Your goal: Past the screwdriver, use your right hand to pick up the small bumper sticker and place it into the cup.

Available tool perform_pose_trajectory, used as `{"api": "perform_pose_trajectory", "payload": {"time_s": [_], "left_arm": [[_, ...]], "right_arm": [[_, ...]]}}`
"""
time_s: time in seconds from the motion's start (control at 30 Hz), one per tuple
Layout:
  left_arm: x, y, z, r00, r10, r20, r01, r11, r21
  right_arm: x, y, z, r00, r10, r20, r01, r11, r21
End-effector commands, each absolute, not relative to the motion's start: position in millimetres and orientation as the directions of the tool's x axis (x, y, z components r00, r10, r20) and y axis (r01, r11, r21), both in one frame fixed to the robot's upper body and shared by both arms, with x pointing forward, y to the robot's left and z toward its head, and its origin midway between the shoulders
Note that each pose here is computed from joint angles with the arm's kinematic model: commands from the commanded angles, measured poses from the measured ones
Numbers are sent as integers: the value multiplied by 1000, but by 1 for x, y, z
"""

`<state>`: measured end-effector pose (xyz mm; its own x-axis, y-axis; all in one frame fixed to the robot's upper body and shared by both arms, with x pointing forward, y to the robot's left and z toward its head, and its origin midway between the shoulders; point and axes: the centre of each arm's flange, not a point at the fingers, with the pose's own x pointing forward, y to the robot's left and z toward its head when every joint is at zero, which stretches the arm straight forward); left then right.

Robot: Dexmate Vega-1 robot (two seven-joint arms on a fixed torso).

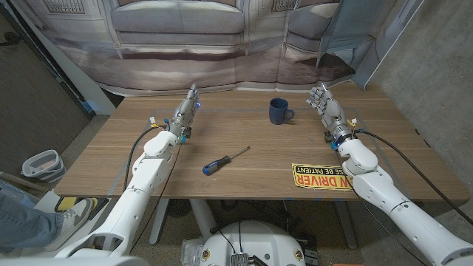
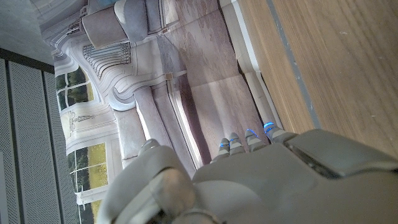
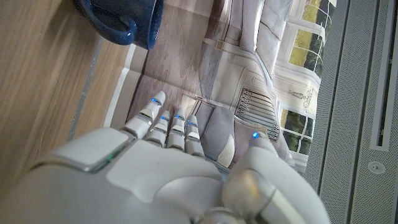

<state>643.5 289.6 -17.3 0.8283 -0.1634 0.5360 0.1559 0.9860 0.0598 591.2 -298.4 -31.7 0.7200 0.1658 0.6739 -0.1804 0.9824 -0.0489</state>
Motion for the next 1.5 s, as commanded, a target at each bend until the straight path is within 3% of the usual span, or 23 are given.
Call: {"api": "perform_pose_trajectory", "payload": {"time_s": [0.03, 0.8, 1.5], "left_arm": [[636, 293, -16, 829, -154, 537, 136, 988, 73], [626, 288, -18, 834, -164, 526, 138, 986, 88], [624, 285, -16, 823, -161, 545, 143, 987, 76]], "right_arm": [[582, -301, -35, 709, 181, 681, -186, 980, -67], [556, -310, -42, 683, 201, 702, -158, 979, -126], [533, -304, -39, 671, 239, 702, -13, 951, -310]]}}
